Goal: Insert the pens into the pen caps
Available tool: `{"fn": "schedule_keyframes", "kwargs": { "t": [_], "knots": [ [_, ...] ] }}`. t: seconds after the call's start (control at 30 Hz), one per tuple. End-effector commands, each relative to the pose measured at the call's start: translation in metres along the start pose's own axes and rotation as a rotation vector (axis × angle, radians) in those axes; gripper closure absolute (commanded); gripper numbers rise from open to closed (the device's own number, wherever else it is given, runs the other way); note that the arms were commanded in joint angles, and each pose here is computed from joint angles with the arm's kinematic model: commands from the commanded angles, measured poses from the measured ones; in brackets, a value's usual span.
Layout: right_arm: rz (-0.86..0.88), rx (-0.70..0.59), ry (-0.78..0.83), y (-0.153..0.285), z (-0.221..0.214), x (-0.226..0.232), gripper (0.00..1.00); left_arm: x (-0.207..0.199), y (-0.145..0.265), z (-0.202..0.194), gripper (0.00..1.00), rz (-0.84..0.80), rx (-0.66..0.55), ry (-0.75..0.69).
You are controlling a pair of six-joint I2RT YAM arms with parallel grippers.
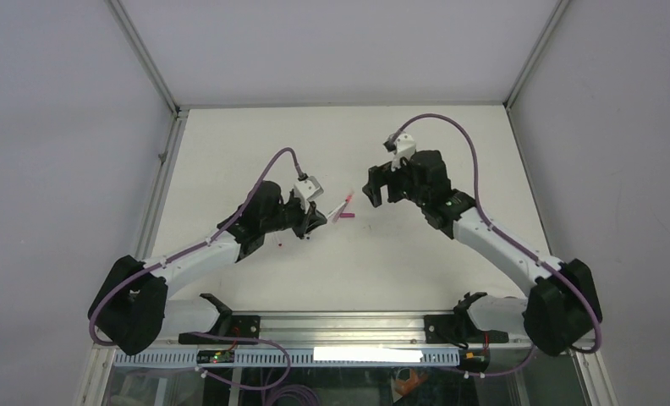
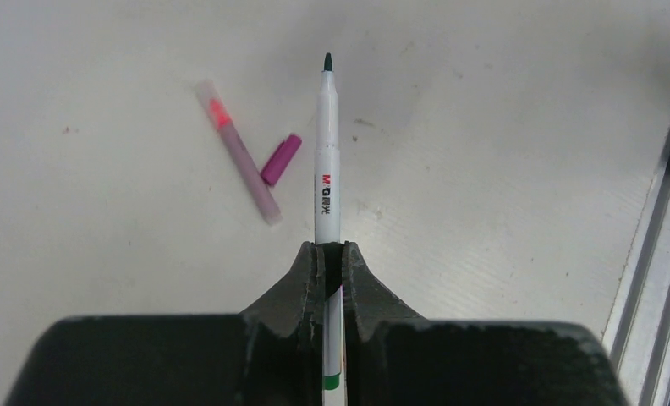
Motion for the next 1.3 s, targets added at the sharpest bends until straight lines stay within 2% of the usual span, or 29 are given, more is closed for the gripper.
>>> {"fn": "schedule_keyframes", "kwargs": {
  "t": [0.0, 0.23, 0.3, 0.37, 0.43, 0.8, 1.03, 1.27],
  "knots": [
    [0.183, 0.089, 0.007, -0.027, -0.011, 0.023, 0.13, 0.013, 0.022, -0.015, 1.0, 0.159, -0.022, 0.061],
    [0.237, 0.157, 0.044, -0.053, -0.032, 0.026, 0.16, 0.026, 0.048, -0.02, 1.0, 0.347, -0.071, 0.163],
    [0.257, 0.207, 0.088, -0.058, -0.042, 0.03, 0.22, 0.029, 0.053, -0.019, 1.0, 0.38, -0.065, 0.174],
    [0.277, 0.257, 0.128, -0.065, -0.05, 0.034, 0.34, 0.03, 0.056, -0.019, 1.0, 0.394, -0.057, 0.178],
    [0.286, 0.313, 0.159, -0.071, -0.062, 0.038, 0.39, 0.031, 0.058, -0.018, 1.0, 0.405, -0.057, 0.181],
    [0.261, 0.412, 0.395, -0.096, -0.096, 0.054, 0.48, 0.031, 0.06, -0.018, 1.0, 0.41, -0.062, 0.188],
    [0.213, 0.423, 0.474, -0.107, -0.104, 0.049, 0.51, 0.031, 0.062, -0.018, 1.0, 0.415, -0.064, 0.188],
    [0.234, 0.432, 0.493, -0.119, -0.11, 0.054, 0.53, 0.032, 0.064, -0.018, 1.0, 0.427, -0.061, 0.184]
  ]
}}
Point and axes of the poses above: each gripper's point midway between its finger pads, its own y axis back along the fingers, its own x axis along the line the jaws close on, z = x × y, the point moved 3 cm from there along y, back along the fingers, and after that the axes turned 5 degrees about -y, right-handed, at the moved point
